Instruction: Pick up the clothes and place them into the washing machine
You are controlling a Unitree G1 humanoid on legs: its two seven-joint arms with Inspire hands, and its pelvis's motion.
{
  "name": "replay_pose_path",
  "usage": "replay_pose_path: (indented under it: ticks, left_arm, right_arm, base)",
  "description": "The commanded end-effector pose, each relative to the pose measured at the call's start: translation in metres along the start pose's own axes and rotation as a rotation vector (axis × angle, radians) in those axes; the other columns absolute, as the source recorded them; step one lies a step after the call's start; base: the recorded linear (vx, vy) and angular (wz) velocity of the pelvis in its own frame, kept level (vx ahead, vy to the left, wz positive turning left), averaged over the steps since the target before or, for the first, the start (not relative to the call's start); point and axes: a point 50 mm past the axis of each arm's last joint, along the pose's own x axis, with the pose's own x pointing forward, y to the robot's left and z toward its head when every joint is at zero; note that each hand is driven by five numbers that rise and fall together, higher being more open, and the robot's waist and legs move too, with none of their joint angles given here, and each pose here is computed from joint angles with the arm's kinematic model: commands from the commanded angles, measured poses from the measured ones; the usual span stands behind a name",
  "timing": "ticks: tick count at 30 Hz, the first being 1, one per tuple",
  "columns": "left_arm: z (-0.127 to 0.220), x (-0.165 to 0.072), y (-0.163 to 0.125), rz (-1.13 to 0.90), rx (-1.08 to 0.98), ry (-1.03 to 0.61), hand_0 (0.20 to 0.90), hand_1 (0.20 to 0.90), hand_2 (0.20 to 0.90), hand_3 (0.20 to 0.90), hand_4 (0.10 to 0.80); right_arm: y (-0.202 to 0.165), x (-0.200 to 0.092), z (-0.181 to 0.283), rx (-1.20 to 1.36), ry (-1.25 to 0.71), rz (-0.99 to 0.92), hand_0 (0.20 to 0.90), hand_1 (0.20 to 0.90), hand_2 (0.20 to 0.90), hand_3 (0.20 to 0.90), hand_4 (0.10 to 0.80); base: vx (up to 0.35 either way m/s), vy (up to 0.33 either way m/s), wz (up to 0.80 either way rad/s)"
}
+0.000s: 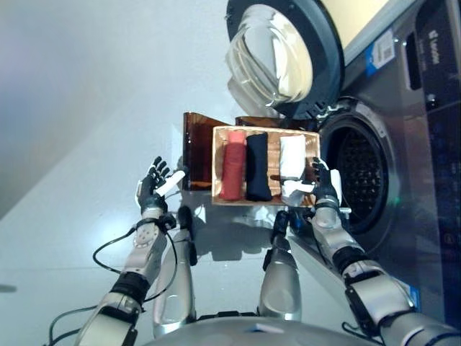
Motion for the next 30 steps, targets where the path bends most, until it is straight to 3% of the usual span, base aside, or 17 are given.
replay_pose_path:
  ticks: [1, 10, 17, 30]
  left_arm:
    - [0.038, 0.0, -0.016, -0.117, -0.009, -0.201, 0.9, 0.9, 0.9, 0.9, 0.8]
    - [0.041, -0.005, -0.041, -0.283, 0.004, -0.201, 0.9, 0.9, 0.9, 0.9, 0.8]
    - [0.039, -0.006, -0.038, -0.275, 0.009, -0.19, 0.9, 0.9, 0.9, 0.9, 0.8]
    - [0.053, -0.006, -0.039, -0.263, -0.027, -0.248, 0.9, 0.9, 0.9, 0.9, 0.8]
  right_arm:
    - [-0.034, 0.022, 0.026, -0.094, -0.085, -0.117, 0.9, 0.9, 0.9, 0.9, 0.8]
    - [-0.079, 0.041, 0.03, -0.235, 0.033, -0.232, 0.9, 0.9, 0.9, 0.9, 0.8]
    - [-0.106, 0.044, 0.031, -0.272, 0.041, -0.308, 0.9, 0.9, 0.9, 0.9, 0.8]
    - [-0.094, 0.046, 0.047, -0.177, -0.007, -0.283, 0.9, 0.9, 0.9, 0.9, 0.8]
  base:
    - [-0.01, 0.021, 0.25]
    - [-0.004, 0.019, 0.03]
    - [0.008, 0.013, 0.01]
    - [-0.006, 0.008, 0.02]
